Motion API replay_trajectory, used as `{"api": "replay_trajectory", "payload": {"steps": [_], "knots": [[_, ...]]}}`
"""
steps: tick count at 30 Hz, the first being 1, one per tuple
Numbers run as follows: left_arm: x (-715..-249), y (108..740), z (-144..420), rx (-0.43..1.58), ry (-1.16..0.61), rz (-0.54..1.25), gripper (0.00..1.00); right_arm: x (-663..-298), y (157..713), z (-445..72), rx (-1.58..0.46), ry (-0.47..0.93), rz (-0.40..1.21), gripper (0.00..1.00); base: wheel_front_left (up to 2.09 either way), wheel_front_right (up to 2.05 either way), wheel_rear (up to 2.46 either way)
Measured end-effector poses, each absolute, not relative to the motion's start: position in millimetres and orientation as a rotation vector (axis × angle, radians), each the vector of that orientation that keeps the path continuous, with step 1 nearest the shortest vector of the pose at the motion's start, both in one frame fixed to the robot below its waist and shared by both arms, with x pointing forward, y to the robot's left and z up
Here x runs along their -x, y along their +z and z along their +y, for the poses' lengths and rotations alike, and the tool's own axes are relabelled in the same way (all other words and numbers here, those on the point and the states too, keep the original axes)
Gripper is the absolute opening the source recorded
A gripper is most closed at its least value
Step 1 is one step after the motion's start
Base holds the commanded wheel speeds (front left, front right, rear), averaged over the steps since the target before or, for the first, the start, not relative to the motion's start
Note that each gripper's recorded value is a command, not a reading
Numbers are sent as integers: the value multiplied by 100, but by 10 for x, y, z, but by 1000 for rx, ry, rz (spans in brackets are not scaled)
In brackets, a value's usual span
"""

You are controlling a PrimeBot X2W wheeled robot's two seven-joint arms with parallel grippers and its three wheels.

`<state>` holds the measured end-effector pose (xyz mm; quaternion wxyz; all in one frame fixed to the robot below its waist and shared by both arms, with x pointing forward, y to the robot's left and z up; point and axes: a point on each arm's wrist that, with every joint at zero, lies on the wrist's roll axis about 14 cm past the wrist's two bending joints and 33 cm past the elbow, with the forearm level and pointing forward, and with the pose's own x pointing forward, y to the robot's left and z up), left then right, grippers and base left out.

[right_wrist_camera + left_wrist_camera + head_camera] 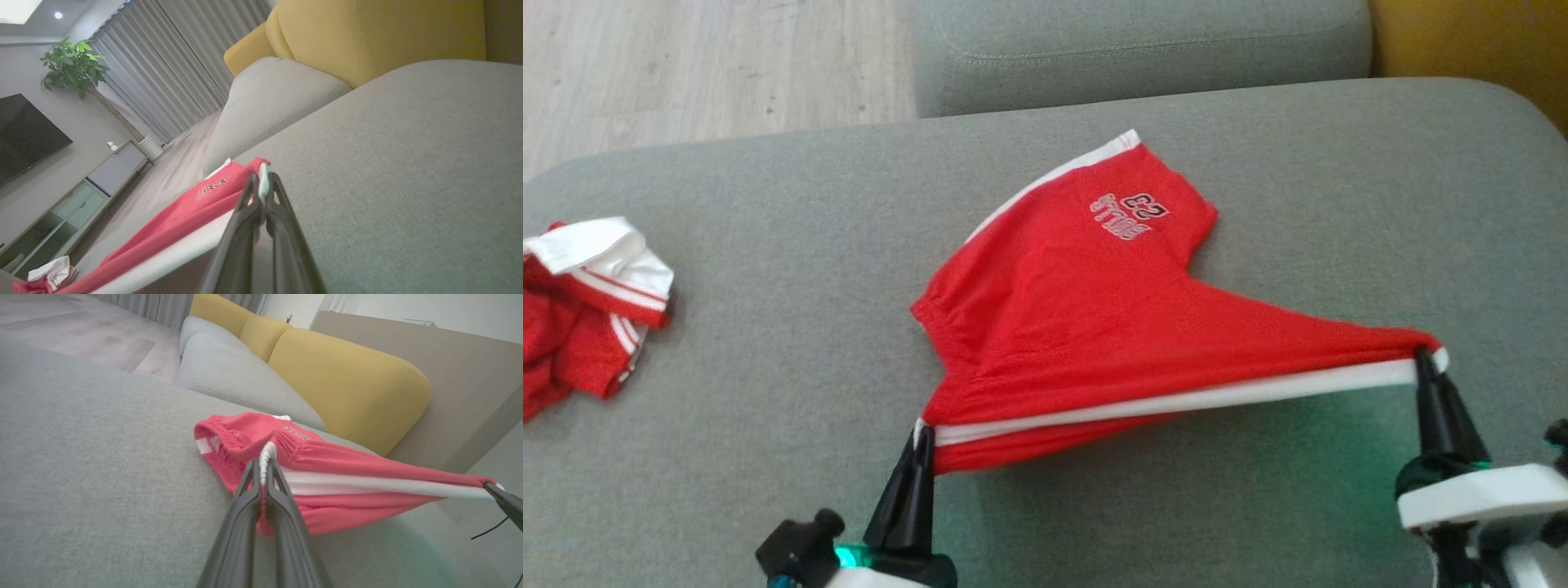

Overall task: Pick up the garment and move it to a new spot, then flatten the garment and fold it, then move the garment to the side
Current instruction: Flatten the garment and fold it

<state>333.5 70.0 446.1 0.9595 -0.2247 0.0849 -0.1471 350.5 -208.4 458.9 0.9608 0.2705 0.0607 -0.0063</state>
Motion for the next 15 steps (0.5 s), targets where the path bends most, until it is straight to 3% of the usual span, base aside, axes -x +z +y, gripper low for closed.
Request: {"api": "replay_trajectory", "payload": {"steps": [7,15], "knots": [[-3501,4612,702,466,-306,123,0,-3765,4756,-2023,-508,24,101,0,0,0,0],[-4114,4762,617,426,-357,77,0,-4750,5112,-1736,-400,139,55,0,0,0,0]]}}
